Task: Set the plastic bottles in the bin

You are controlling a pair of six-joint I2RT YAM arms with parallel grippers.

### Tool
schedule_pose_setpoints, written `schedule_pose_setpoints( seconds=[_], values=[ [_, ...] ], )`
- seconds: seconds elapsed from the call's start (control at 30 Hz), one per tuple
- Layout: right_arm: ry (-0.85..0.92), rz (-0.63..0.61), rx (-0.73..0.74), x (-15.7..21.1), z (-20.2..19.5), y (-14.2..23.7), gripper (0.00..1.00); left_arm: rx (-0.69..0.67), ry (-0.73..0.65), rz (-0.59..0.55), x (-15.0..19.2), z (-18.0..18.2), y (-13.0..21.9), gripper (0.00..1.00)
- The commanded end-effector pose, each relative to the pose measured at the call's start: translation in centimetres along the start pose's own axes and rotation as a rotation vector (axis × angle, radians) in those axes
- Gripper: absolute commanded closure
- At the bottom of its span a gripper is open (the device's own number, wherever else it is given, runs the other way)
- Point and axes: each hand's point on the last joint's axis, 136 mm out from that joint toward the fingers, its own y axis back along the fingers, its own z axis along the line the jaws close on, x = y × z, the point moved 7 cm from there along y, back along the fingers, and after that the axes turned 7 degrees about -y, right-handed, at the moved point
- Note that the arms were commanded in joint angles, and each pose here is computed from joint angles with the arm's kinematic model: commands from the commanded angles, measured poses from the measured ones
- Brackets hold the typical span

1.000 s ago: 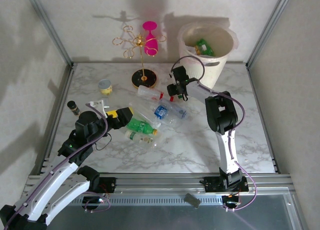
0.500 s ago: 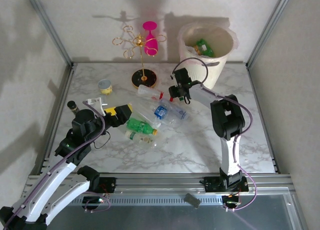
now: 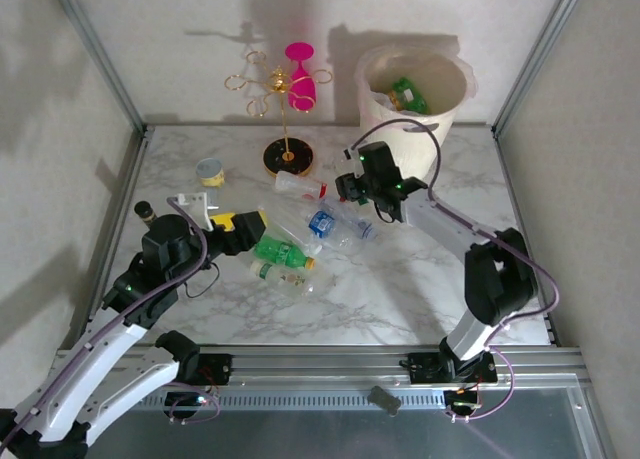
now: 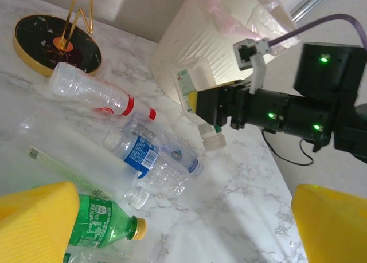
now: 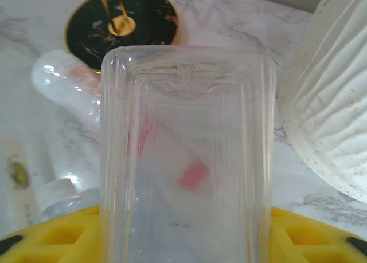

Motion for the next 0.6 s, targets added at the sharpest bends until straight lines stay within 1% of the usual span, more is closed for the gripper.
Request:
schedule_pose_setpoints(
  seconds=[0.0, 0.1, 0.2, 0.33, 0.4, 0.47, 0.57],
  values=[
    [-0.031, -0.124, -0.121, -1.9, 1.5, 3.8, 0.5, -0.071, -0.076, 0.029, -0.2, -0.4, -0.5, 0.07],
    [-0.022, -0.178, -0.178, -2.7, 2.2, 6.5, 0.5, -0.108, -0.13, 0.054, -0.5, -1.0, -1.7, 0.07],
    [-0.013, -0.244, -0.217, -3.6, 2.5, 9.3, 0.49, -0.109, -0.155, 0.044, -2.1, -1.9, -2.8, 0.07],
    [-0.013, -0.349, -0.238, -5.4, 2.8, 12.9, 0.49, -0.075, -0.181, 0.028, -4.4, -3.7, -4.7, 0.07],
    [-0.021, -0.409, -0.227, -6.7, 2.6, 14.4, 0.49, -0.089, -0.193, 0.017, -5.2, -3.9, -6.0, 0.07],
    [-0.036, -0.461, -0.198, -8.2, 2.0, 15.5, 0.49, -0.092, -0.168, 0.018, -5.8, -3.4, -7.5, 0.06],
    [-0.081, -0.541, -0.149, -11.1, 0.5, 16.8, 0.49, -0.059, -0.065, 0.037, -6.3, -2.0, -9.7, 0.07]
  ],
)
